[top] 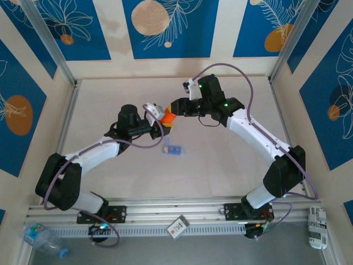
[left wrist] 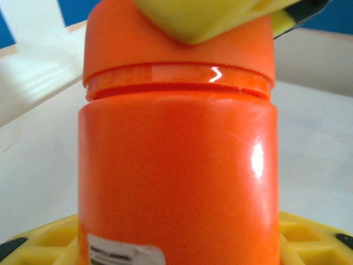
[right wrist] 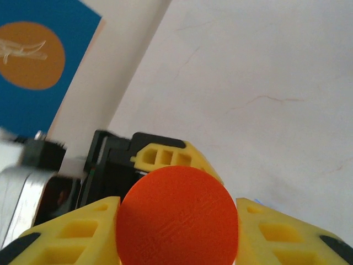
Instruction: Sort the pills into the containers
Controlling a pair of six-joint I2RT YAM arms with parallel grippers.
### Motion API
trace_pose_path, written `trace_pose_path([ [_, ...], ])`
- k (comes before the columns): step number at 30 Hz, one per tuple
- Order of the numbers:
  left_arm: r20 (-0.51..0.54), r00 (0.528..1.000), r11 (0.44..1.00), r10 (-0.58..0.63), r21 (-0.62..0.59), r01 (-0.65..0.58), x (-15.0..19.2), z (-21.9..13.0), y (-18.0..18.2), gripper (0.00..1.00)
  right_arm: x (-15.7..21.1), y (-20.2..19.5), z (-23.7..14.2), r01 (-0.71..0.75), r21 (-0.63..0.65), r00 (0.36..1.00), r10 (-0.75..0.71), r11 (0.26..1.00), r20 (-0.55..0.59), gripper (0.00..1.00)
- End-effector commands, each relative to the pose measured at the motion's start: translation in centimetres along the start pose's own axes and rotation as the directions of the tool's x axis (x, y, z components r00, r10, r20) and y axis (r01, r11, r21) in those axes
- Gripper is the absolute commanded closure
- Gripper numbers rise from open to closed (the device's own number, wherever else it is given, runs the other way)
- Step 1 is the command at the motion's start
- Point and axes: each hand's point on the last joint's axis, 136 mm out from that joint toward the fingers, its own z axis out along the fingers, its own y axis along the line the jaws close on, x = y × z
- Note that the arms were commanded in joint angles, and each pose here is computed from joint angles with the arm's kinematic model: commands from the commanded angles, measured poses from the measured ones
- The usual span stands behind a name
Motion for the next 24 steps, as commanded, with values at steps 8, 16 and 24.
trace_pose_path([
  [8, 0.219, 0.927, 0.952, 0.303, -0.104, -0.286, -7.6, -0.1, -2.5, 1.00, 4.3, 0.6, 4.2, -0.251, 0.036, 0.962, 0.253, 0.967, -0.105, 0.70],
  [16, 0.204, 0.952, 0.972, 0.230, -0.096, -0.214, -6.2, 0.3, -1.0, 1.00, 0.8, 1.2, 1.9, -0.264, -0.007, 0.963, 0.263, 0.965, -0.064, 0.57],
  [24, 0.221, 0.970, 0.995, 0.098, -0.018, -0.096, -5.3, -0.8, 0.9, 1.00, -3.6, 2.6, -4.1, -0.178, -0.096, 0.983, 0.181, 0.979, 0.028, 0.17],
])
